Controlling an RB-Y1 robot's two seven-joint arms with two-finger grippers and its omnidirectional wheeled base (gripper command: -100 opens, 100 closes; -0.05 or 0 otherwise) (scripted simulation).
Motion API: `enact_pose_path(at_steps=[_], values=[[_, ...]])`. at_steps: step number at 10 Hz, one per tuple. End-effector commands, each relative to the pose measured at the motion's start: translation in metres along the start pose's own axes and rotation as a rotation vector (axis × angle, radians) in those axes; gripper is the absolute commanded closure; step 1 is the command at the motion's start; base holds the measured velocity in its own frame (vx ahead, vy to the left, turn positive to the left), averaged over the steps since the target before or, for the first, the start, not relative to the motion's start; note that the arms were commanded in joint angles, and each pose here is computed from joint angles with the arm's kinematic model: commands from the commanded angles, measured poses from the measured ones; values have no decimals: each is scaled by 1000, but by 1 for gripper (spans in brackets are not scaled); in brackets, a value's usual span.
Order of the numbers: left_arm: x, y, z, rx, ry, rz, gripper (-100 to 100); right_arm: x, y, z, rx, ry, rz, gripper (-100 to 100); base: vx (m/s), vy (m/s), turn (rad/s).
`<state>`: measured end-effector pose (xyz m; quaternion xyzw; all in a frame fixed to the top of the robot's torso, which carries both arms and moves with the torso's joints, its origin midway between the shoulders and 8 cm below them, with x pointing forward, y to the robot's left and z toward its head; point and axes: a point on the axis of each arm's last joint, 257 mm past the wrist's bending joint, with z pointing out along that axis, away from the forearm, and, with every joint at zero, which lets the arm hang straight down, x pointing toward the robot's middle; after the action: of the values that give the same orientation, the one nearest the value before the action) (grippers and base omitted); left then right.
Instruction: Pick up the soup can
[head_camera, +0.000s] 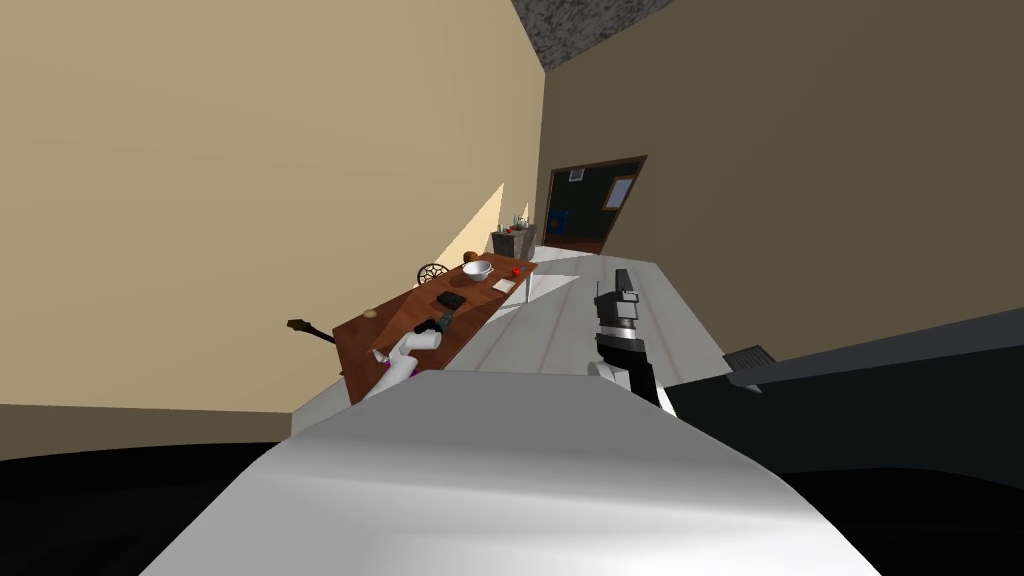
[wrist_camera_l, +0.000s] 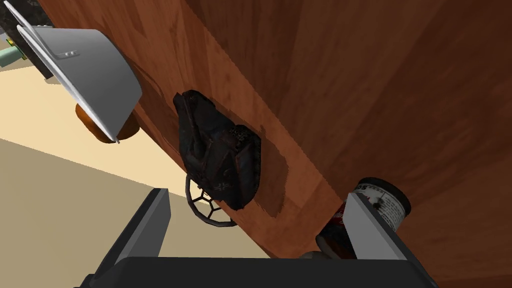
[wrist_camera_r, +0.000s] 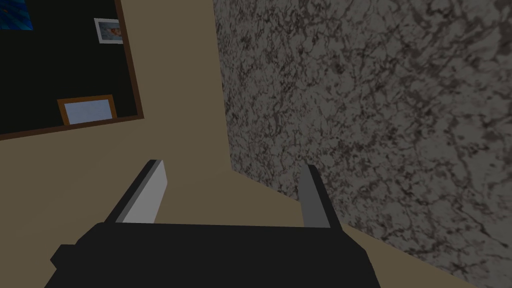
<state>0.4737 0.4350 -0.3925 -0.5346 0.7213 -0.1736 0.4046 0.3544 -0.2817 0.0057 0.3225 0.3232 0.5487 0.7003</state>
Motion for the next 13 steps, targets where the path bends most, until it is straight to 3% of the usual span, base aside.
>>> enact_pose_path(at_steps=[1,4,5,6,7,10,13], values=[[-8,10,6,-58,8,20,-100,0,0,0,0,0,0,0,5,14,-88],[-15,38,11,-159,28,32,-100,0,0,0,0,0,0,0,13,22,-66],[-26,37,13,-184,31,48,-100,0,0,0,0,0,0,0,10,25,-89],[-23,54,12,-229,43,43,-100,0,0,0,0,0,0,0,12,27,-51],[-22,57,12,-239,47,43,-100,0,0,0,0,0,0,0,6,14,12],[-38,76,11,-342,74,59,-100,0,0,0,0,0,0,0,7,19,-79],[-41,100,5,-438,108,56,-100,0,0,0,0,0,0,0,9,25,-51]])
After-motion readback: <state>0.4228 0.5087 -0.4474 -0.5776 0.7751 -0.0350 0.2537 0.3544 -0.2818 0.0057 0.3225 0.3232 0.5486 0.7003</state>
